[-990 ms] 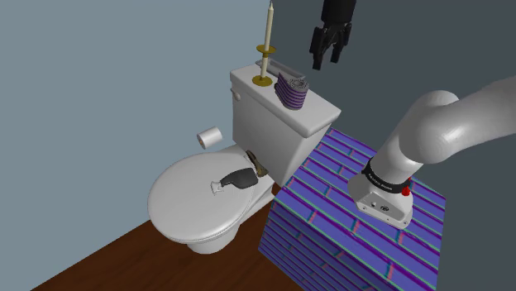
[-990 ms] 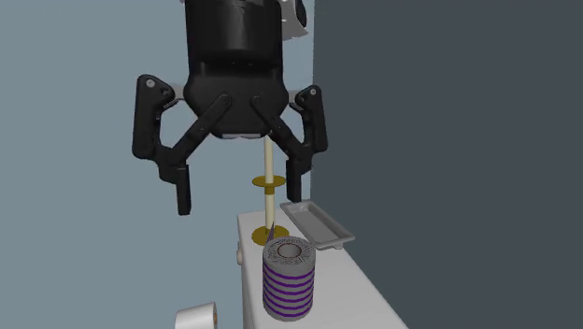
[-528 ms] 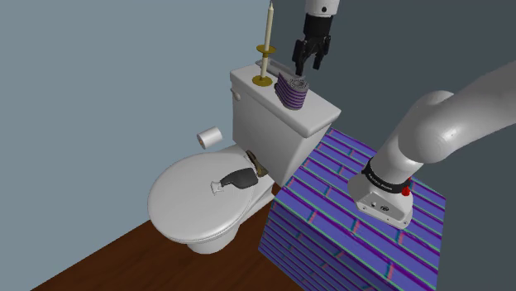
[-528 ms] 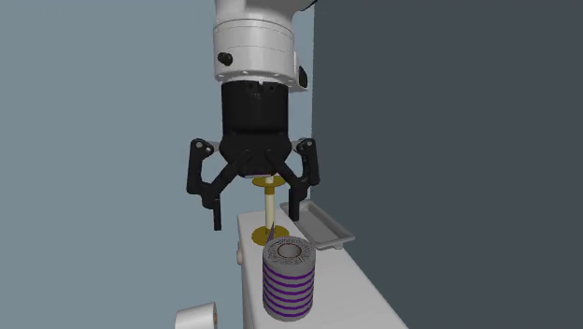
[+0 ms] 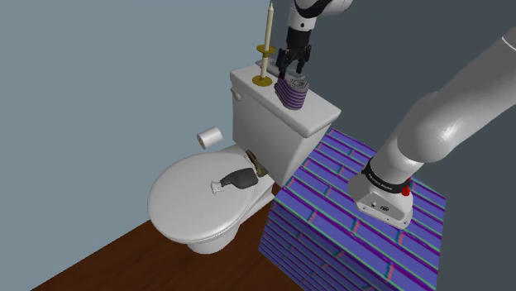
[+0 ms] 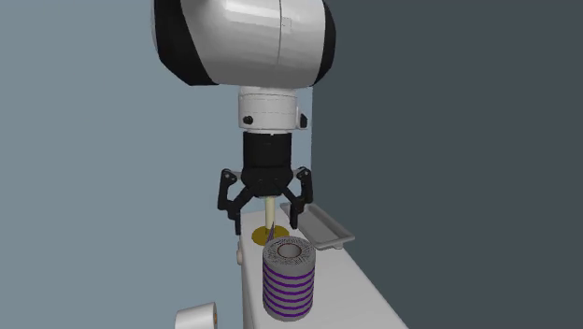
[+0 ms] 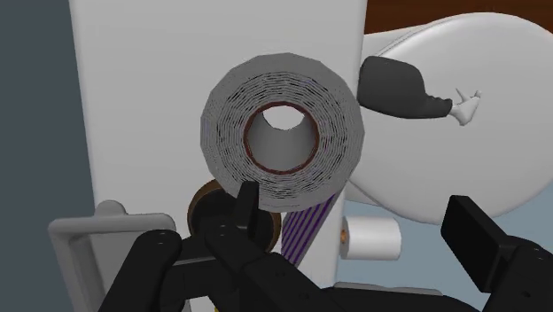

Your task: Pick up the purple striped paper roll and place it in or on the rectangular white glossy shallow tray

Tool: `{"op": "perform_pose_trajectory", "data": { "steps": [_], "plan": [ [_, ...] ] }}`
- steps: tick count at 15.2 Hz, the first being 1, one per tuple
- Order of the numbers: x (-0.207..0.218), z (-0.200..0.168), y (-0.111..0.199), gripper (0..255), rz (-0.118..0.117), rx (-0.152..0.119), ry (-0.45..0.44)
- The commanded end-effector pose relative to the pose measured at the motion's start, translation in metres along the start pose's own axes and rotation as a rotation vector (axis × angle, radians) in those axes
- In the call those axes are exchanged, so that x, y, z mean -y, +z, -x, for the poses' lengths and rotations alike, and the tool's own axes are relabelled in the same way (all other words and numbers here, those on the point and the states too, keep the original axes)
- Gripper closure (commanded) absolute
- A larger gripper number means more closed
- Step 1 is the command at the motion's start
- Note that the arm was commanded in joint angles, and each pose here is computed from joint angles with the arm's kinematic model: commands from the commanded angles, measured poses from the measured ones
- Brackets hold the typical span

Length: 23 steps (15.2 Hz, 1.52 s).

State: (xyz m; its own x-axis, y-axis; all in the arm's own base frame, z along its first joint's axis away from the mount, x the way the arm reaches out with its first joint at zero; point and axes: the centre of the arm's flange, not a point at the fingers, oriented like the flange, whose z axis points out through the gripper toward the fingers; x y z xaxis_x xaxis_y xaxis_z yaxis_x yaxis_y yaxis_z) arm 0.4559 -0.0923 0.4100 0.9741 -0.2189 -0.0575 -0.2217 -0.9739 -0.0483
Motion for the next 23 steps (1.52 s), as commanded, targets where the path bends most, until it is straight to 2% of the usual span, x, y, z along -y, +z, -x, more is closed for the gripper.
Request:
{"op": "perform_pose_trajectory", "data": {
  "steps": [1, 3, 10, 18, 19, 23],
  "plan": [
    [-0.008, -0.019, 0.012, 0, -0.002, -0.014, 0.007],
    [-0.013, -0.032, 0.02, 0, -0.004, -0.022, 0.012],
    [-0.013, -0.033, 0.06, 0, -0.004, -0.022, 0.012],
    [-0.013, -0.033, 0.06, 0, -0.004, -0.022, 0.012],
    [-0.013, -0.033, 0.06, 255, -0.004, -0.022, 0.012],
    [-0.013, -0.033, 0.06, 255, -0.004, -0.022, 0.012]
  ]
}}
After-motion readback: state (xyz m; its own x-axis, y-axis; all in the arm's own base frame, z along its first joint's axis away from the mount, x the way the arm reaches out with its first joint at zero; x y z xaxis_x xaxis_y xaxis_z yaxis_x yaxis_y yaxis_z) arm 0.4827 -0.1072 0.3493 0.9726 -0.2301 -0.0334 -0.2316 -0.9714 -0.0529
